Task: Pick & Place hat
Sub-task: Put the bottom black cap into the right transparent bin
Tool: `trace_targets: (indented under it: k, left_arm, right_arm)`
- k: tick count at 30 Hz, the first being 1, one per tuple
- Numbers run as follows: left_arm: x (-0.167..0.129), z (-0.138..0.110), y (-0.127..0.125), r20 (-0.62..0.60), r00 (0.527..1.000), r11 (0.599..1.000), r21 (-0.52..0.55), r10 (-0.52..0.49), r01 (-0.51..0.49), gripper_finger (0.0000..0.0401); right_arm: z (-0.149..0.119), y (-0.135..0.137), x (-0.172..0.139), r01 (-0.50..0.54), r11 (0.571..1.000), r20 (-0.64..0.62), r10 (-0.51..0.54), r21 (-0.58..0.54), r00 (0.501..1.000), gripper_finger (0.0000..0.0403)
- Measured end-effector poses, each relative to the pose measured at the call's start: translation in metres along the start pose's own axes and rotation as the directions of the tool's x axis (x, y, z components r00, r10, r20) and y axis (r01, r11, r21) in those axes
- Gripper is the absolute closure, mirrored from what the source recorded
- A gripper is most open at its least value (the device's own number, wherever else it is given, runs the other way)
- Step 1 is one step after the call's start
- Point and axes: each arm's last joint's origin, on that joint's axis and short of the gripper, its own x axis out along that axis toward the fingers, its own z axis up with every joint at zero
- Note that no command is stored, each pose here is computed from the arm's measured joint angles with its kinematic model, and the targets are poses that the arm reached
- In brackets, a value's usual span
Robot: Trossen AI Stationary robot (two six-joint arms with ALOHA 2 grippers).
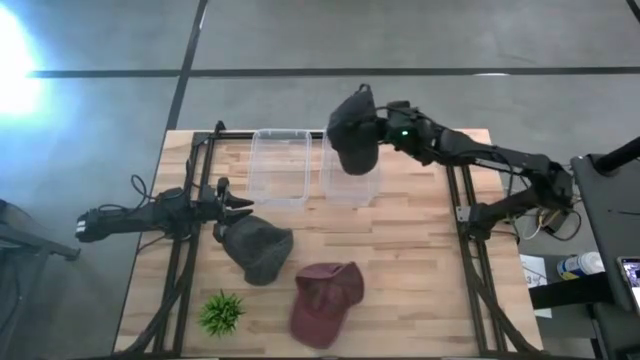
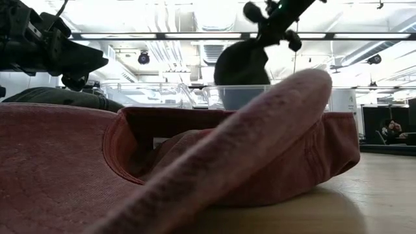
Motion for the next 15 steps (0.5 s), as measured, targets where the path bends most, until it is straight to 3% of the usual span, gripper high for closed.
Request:
trace_targets:
  k: [4,8,15]
  left_arm:
    - [0.000,0.000,0.000,0.000,1.000,1.000,0.000,0.000,0.000,0.0293]
    - [0.000,0.000,0.000,0.000,1.000,1.000,0.000,0.000,0.000,0.0293]
    - [0.000,0.000,0.000,0.000,1.000,1.000,0.000,0.000,0.000,0.0293]
  right_arm:
    - [-0.022,0.003,0.019,0.064,0.997,-0.084,-0.061,0.031,0.995,0.0389]
    - [-0.051,0.001,0.033,0.143,0.990,-0.192,-0.142,-0.008,0.971,0.0380]
    - [-0.077,-0.002,0.034,0.172,0.963,-0.296,-0.229,-0.207,0.927,0.0331]
